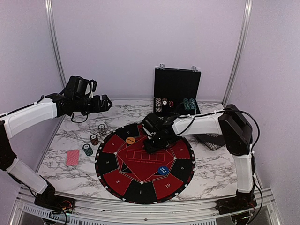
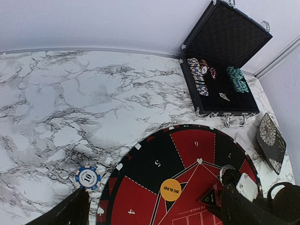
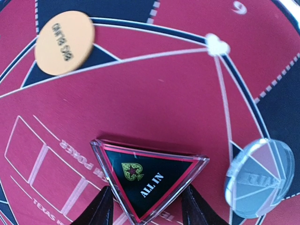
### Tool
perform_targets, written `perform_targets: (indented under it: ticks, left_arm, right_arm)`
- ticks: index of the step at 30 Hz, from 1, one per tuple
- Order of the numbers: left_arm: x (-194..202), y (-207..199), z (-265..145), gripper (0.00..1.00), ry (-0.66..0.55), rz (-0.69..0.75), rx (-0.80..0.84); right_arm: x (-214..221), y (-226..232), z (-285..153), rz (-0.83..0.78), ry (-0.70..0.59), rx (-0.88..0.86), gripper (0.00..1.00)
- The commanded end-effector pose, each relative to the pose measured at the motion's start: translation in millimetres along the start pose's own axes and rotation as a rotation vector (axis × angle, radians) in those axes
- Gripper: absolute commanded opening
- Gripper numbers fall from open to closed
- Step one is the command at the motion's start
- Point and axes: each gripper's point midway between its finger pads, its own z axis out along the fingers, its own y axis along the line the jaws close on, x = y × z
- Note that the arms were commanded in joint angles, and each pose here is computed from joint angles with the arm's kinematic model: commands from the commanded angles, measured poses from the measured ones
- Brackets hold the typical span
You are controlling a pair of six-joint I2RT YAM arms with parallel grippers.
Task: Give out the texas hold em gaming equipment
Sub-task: Move the all-in button to the poker table mat.
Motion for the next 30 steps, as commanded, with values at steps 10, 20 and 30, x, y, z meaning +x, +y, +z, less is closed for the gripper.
perform_targets:
  ticks: [10, 20, 30]
  left_arm:
    - [-10.0, -2.1, -11.2, 0.99, -0.023, 0.005, 0.002]
    - [-10.2, -2.0, -12.0, 0.99, -0.025, 0.006, 0.003]
    - [-12.7, 3.0, -15.8, 0.99, -0.044, 0.018, -0.025]
  right_arm:
    - [12.7, 54.9, 10.1, -0.178, 0.038, -0.019, 0.46]
    - [5.2, 79.8, 9.9, -0.202, 0.023, -0.070, 0.46]
    - [-9.6, 112.2, 13.3, -0.229, -0.002, -0.128, 0.46]
